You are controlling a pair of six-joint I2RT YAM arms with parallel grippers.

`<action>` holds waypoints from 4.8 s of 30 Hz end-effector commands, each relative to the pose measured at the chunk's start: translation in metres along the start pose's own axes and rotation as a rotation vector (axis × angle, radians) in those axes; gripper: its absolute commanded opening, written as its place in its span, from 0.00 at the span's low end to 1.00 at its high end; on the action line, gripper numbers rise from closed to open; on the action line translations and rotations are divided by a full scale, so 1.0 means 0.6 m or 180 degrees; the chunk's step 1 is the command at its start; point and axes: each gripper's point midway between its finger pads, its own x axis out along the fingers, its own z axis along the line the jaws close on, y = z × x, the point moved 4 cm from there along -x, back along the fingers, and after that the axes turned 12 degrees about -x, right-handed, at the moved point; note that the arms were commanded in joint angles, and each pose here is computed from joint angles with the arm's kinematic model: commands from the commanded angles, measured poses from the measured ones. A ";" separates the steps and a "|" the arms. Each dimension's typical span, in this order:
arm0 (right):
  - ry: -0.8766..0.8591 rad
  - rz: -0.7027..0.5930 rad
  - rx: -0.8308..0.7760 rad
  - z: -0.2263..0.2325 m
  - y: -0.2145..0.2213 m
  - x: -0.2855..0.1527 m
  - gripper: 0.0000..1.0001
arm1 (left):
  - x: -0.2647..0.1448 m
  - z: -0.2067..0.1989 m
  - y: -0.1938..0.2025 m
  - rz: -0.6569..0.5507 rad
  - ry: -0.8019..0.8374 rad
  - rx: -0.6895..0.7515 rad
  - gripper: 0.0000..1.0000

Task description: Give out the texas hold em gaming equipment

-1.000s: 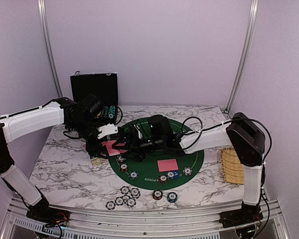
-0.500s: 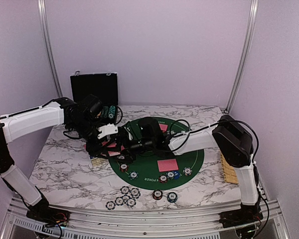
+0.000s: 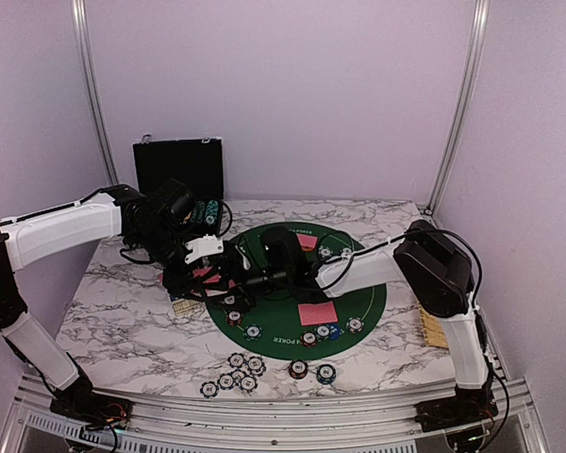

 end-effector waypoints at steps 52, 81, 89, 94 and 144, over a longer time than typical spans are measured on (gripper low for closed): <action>0.0125 -0.0341 -0.0270 0.052 -0.030 -0.122 0.02 | -0.007 -0.003 0.000 0.0020 0.0016 0.0025 0.04; 0.0554 -0.0443 -0.0153 -0.052 -0.080 -0.166 0.00 | -0.014 -0.005 0.008 0.0026 -0.0039 0.0037 0.04; 0.0608 -0.0502 -0.0126 -0.095 -0.124 -0.123 0.00 | -0.008 -0.006 0.014 0.0088 -0.0013 0.0024 0.04; 0.0641 -0.0595 -0.0119 -0.126 -0.151 -0.098 0.00 | -0.002 -0.008 0.023 0.0146 -0.0004 0.0018 0.04; 0.2148 -0.0256 -0.0486 -0.169 -0.144 -0.112 0.70 | -0.012 -0.011 0.025 0.0155 -0.0003 0.0013 0.04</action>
